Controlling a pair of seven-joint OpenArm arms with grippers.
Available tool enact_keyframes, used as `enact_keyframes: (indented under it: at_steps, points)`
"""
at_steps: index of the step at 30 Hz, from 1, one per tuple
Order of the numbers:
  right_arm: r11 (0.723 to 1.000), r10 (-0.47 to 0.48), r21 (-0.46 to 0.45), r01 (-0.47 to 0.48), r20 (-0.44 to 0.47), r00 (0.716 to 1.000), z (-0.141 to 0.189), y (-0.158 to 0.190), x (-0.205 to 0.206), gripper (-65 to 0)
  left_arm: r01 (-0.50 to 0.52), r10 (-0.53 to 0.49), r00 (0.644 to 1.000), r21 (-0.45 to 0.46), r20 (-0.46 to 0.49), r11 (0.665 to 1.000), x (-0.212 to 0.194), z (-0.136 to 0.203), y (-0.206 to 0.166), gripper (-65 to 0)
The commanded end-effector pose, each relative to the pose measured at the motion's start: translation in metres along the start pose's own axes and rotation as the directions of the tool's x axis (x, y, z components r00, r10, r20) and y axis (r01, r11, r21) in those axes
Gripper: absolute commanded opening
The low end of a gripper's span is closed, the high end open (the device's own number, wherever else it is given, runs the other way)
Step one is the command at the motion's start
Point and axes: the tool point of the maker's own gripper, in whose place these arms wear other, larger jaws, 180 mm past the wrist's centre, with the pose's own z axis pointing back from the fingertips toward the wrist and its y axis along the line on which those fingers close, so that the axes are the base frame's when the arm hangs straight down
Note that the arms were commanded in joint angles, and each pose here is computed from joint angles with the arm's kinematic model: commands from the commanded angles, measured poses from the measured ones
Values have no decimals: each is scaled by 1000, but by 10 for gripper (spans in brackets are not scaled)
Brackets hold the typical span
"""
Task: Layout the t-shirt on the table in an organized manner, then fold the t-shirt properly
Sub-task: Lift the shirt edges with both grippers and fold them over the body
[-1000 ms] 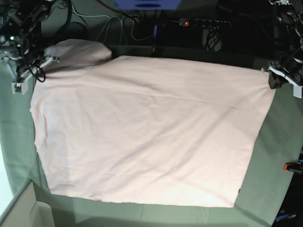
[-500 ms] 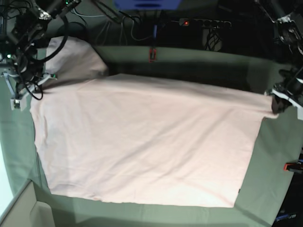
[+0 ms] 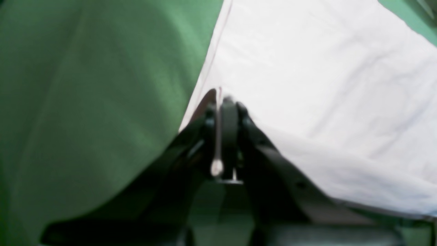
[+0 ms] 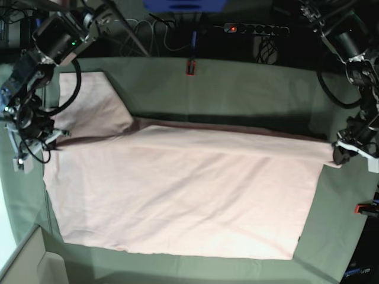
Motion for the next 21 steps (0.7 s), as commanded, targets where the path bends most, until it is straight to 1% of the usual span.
enact_keyframes:
  at_steps: [1, 3, 6, 10, 13, 16, 21]
  points:
    - [1000, 0, -2, 0, 74, 997, 2, -3, 28, -650, 6, -5, 997, -15, 82, 1000, 30, -1, -2, -642]
    - [1000, 15, 24, -17, 74, 997, -5, 4, 36, -650, -17, 18, 997, -25, 78, 1000, 31, -8, -3, -642]
    - [997, 52, 54, -55, 66, 997, -14, 12, 47, -650, -32, 35, 995, -33, 90, 999, 43, -14, -1, -642]
    - [996, 48, 76, -53, 70, 996, -22, 14, 59, -650, -75, 80, 993, -55, 86, 996, 50, -28, -3, -641]
    - [995, 33, 93, -44, 119, 992, -26, 18, 71, -650, -94, 99, 991, -67, 86, 993, 53, -34, -6, -641]
    - [995, 30, 92, -45, 153, 988, -26, 16, 77, -650, -64, 68, 995, -49, 78, 997, 57, -37, -6, -641]
    - [992, 5, 124, -23, 143, 990, -36, 21, 75, -650, -9, 9, 999, -8, 48, 1000, 60, -42, -5, -641]
